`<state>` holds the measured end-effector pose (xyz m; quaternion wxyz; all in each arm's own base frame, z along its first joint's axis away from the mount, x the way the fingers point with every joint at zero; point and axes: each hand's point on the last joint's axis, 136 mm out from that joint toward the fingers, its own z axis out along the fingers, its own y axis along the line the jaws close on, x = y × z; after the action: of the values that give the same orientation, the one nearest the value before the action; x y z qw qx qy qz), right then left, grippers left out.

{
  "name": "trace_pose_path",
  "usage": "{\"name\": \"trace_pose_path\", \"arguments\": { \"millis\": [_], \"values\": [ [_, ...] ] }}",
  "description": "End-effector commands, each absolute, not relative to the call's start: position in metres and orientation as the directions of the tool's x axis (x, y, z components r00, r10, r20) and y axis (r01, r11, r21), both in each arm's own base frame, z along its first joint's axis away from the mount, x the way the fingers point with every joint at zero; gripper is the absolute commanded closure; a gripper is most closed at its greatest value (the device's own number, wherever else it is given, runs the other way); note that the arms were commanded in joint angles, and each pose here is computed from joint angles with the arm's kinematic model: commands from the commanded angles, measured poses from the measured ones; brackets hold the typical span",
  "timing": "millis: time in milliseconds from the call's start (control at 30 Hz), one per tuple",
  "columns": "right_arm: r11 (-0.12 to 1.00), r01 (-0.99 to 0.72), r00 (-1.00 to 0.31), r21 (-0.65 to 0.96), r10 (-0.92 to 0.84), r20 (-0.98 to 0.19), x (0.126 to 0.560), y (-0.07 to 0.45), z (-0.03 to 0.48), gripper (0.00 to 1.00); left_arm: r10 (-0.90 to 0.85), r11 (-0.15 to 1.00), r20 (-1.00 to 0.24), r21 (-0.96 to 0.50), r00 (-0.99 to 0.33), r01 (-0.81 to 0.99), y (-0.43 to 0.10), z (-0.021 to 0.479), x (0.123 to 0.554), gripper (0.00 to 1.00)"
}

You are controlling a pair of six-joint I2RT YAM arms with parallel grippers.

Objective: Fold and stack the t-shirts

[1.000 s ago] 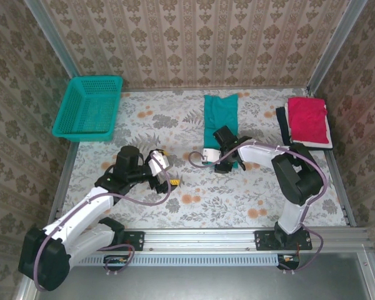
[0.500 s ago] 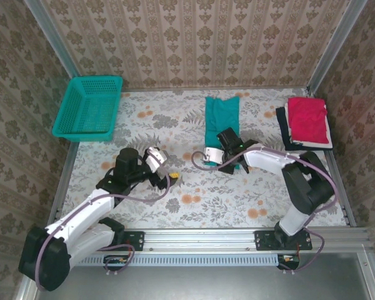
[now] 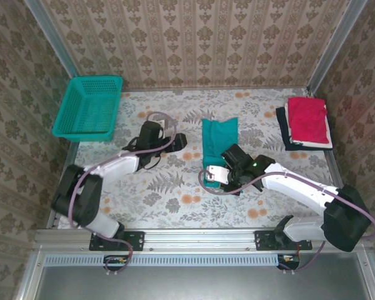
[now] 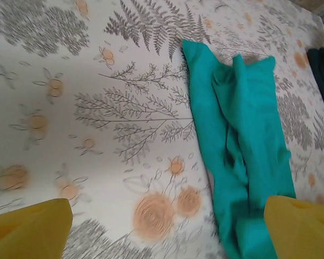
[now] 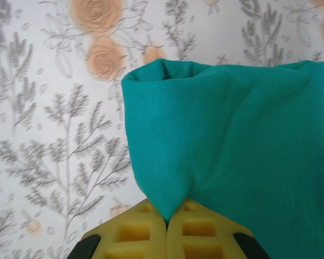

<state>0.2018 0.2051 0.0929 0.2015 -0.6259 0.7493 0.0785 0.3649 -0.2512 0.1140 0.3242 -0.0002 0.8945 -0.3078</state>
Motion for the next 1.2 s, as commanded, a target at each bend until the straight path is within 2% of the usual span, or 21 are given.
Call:
{"name": "trace_pose_path", "arguments": {
  "millis": [0, 233, 333, 700, 933, 1167],
  "values": [
    [0.215, -0.975, -0.181, -0.055, -0.912, -0.367, 0.178, 0.196, 0.091, 1.00, -0.326, 0.730, -0.421, -0.681, -0.846, 0.057, -0.280, 0.105, 0.375, 0.13],
    [0.218, -0.973, -0.178, -0.074, -0.915, -0.363, 0.181, 0.196, 0.094, 1.00, -0.314, 0.670, -0.321, -0.742, -0.893, 0.031, -0.336, 0.078, 0.408, 0.35],
    [0.223, -0.971, -0.176, -0.089, -0.915, -0.364, 0.183, 0.195, 0.094, 1.00, -0.322, 0.646, -0.244, -0.763, -0.915, -0.024, -0.351, 0.057, 0.416, 0.38],
    [0.228, -0.968, -0.174, -0.107, -0.914, -0.367, 0.184, 0.193, 0.095, 1.00, -0.274, 0.665, -0.168, -0.744, -0.947, -0.060, -0.380, 0.020, 0.414, 0.64],
    [0.222, -0.972, -0.179, -0.080, -0.915, -0.362, 0.178, 0.192, 0.104, 1.00, -0.261, 0.680, -0.124, -0.728, -0.957, -0.091, -0.382, 0.000, 0.401, 0.99],
    [0.179, -0.984, -0.162, -0.023, -0.929, -0.333, 0.146, 0.192, 0.122, 1.00, -0.206, 0.726, -0.113, -0.684, -0.972, -0.074, -0.362, -0.009, 0.362, 1.00]
  ]
}}
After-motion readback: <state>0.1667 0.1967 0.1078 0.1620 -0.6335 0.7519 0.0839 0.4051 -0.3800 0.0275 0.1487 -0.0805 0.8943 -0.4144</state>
